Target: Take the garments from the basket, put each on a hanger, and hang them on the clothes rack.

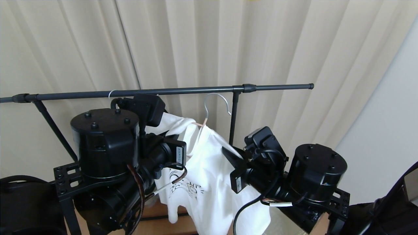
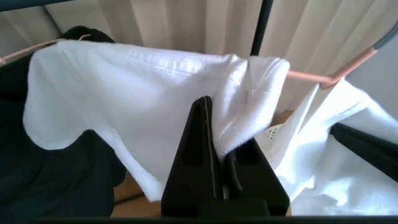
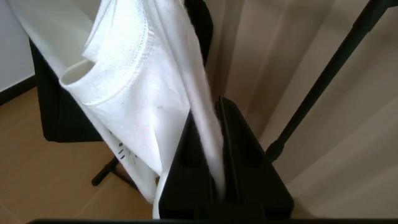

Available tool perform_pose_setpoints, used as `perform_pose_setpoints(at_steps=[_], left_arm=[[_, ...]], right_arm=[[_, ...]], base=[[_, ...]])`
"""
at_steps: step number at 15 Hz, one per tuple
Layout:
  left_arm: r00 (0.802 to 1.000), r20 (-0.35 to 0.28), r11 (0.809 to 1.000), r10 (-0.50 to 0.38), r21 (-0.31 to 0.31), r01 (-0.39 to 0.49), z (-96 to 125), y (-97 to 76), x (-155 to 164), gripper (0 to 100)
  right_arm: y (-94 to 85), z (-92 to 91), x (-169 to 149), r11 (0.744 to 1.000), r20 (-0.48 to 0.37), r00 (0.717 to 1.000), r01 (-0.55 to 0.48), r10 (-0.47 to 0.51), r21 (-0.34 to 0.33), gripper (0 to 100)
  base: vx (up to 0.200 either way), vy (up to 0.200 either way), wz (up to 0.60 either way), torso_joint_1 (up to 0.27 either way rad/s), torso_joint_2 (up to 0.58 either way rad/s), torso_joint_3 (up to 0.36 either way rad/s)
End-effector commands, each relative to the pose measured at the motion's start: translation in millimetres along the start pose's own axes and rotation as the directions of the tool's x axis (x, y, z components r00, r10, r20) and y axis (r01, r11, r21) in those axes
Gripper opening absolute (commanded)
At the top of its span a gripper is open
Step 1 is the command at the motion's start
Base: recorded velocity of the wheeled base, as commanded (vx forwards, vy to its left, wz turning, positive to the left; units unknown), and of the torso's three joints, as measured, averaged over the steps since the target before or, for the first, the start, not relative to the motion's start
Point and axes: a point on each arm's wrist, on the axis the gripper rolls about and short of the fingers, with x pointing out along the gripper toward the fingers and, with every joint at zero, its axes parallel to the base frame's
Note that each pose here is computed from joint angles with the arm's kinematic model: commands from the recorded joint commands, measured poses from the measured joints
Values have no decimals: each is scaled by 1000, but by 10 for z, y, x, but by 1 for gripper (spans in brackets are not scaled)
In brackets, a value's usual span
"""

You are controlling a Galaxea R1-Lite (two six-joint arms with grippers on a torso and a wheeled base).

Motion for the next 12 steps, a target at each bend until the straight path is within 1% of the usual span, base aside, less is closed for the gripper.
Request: perform_pose_setpoints(at_steps=[1, 5, 6, 8, 10, 11, 12], left_arm=[[1000, -9, 1000, 1, 6, -1, -29, 4, -5, 0], [1000, -24, 1000, -5, 15, 5, -75, 5, -6, 0], [1000, -24, 1000, -11, 15, 11, -75, 3, -6, 100], [1000, -11, 1000, -13, 2, 13, -55, 13, -22, 100], [1000, -1, 1000, -9, -4, 9, -64, 73, -79, 100], [1000, 8, 1000, -24, -16, 24, -74, 169, -156, 100], [999, 16, 999, -35, -21, 35, -72, 198, -188, 100]], right_arm=[[-1, 27, -11, 1000, 16, 1000, 1, -1, 3, 0], [-10, 90, -77, 1000, 48, 999, -1, 1, 7, 0], [-14, 101, -91, 1000, 51, 999, -1, 1, 8, 0], [-21, 103, -98, 1000, 51, 999, 1, -1, 8, 0], [-26, 111, -98, 1000, 54, 999, 1, -1, 9, 0], [-55, 119, -97, 1000, 58, 998, 4, -5, 10, 0], [-77, 119, -96, 1000, 58, 998, 4, -5, 10, 0]], base=[[0, 0, 0, 0, 0, 0], [0, 0, 0, 0, 0, 0], [0, 0, 0, 0, 0, 0], [0, 0, 0, 0, 0, 0], [0, 0, 0, 0, 0, 0], [0, 0, 0, 0, 0, 0], [0, 0, 0, 0, 0, 0]])
